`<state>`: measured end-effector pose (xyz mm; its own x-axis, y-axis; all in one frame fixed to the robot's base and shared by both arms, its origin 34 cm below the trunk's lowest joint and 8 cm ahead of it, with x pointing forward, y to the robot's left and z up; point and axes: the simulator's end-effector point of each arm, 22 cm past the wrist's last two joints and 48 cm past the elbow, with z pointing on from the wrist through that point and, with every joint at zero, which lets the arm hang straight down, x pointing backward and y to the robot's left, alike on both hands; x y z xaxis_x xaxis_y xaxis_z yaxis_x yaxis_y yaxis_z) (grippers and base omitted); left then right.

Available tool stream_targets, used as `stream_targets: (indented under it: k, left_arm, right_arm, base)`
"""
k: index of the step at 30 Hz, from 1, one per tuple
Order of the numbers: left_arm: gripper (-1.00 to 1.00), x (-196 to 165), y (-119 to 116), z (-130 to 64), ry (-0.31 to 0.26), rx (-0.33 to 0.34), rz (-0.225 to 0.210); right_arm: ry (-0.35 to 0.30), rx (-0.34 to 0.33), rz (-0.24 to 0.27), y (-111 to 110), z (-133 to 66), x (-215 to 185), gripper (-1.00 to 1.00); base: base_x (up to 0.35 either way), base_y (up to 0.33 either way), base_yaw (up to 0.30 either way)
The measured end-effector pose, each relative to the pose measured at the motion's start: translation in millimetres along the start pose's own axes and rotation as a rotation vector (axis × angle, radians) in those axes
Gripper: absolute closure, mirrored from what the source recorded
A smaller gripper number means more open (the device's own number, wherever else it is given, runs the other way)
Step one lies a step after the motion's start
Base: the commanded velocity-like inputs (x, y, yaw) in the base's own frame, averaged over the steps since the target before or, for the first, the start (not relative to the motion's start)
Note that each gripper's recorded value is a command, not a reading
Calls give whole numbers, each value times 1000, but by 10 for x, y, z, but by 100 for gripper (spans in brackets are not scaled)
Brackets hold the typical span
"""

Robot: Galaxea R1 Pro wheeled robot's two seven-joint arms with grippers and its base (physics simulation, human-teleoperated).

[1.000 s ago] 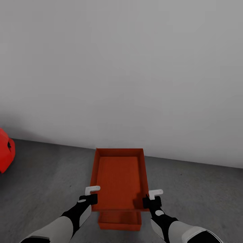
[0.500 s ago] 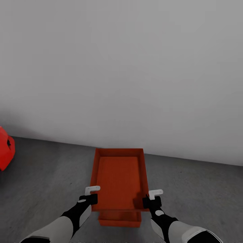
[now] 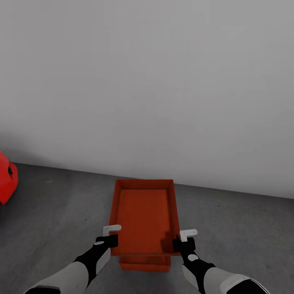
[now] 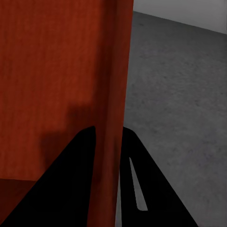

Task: Move the two storage containers from the living room to the garage. In the garage, place one container on the floor and stack the other container on top of it (either order is fine).

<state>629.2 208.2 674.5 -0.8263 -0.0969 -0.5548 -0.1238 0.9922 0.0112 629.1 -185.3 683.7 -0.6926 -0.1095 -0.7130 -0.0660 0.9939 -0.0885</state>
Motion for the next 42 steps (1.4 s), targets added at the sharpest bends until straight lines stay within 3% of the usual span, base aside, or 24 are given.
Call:
stream_targets:
  k: [12, 42]
  left_arm:
    - [100, 0, 1, 1, 0, 0, 0]
    - [100, 1, 0, 1, 0, 0, 0]
  right_arm:
    - [0, 0, -1, 0, 1, 0, 100]
    - [0, 0, -1, 0, 0, 0, 100]
  base:
    - [0, 0, -149]
    - [45, 74, -3]
